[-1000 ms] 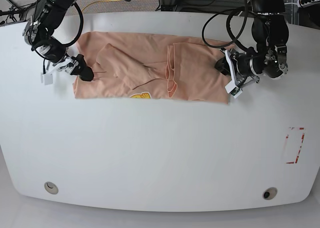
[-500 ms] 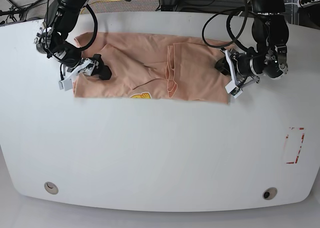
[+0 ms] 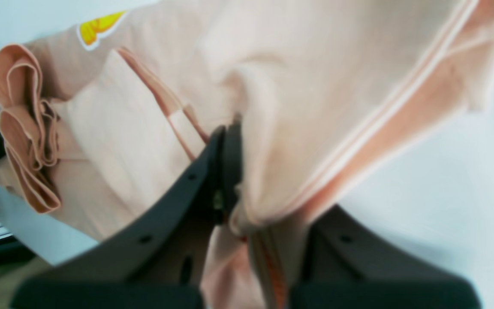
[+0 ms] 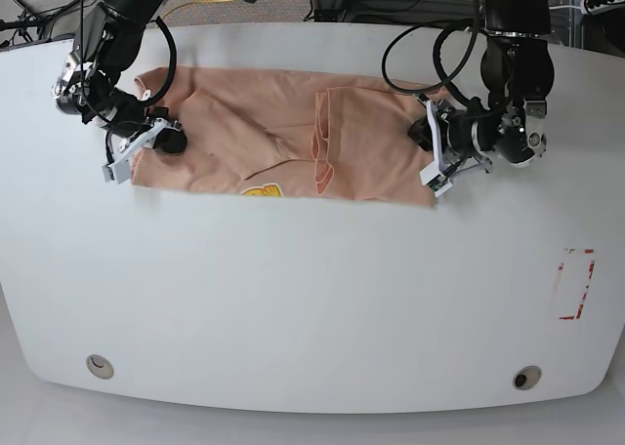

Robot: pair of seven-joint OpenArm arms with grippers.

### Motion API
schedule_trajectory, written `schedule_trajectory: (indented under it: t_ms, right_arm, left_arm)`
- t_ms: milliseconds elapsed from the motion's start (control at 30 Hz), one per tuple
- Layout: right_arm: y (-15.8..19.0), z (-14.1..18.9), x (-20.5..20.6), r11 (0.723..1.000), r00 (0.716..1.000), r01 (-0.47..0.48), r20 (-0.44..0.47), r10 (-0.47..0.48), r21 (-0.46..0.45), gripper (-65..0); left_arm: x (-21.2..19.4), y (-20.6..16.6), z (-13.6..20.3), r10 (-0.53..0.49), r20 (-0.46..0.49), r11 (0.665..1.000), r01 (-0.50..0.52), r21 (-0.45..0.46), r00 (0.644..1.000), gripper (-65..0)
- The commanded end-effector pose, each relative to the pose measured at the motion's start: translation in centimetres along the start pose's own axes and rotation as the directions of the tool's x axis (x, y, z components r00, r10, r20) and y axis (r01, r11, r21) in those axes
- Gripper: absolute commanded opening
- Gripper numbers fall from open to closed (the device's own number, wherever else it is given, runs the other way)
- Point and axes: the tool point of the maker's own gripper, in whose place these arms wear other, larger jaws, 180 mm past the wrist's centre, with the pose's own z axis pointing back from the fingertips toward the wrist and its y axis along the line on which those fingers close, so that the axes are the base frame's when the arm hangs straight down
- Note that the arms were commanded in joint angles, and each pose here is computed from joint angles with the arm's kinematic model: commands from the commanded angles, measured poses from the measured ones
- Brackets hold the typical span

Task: Fold the T-shirt properly
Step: 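Fold the shirt end held by the right gripper toward the left gripper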

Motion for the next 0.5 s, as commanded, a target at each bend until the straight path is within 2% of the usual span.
schedule_trajectory:
  t_ms: [0,67,233,467]
  right_arm:
    - [0.5,1.4,2.7,1.0,0.997,-0.023,0.079,0.024,-0.019,-65.0]
    - [0.7,2.1,3.4,0.999,0.995,-0.025,0.101,0.028,-0.039,-65.0]
    - [2.3,3.3,5.5,0.991,0.984,-0.121,0.123,0.128,-0.064,-65.0]
    - [5.2,4.8,8.5,0.96,0.943,-0.269,0.181,0.279,-0.078,-65.0]
  left_arm:
    - [-0.5,-0.4,-1.1,0.001,-0.063,1.0,-0.001,0.006,0.998,-54.3]
    - [-0.3,-0.8,-2.0,0.019,-0.073,1.0,-0.02,-0.014,0.997,-54.3]
    - [0.0,-2.2,-4.9,0.075,-0.114,0.991,-0.086,-0.098,0.991,-54.3]
    - [2.2,-3.7,-8.6,0.103,-0.112,0.981,-0.12,-0.152,0.988,-54.3]
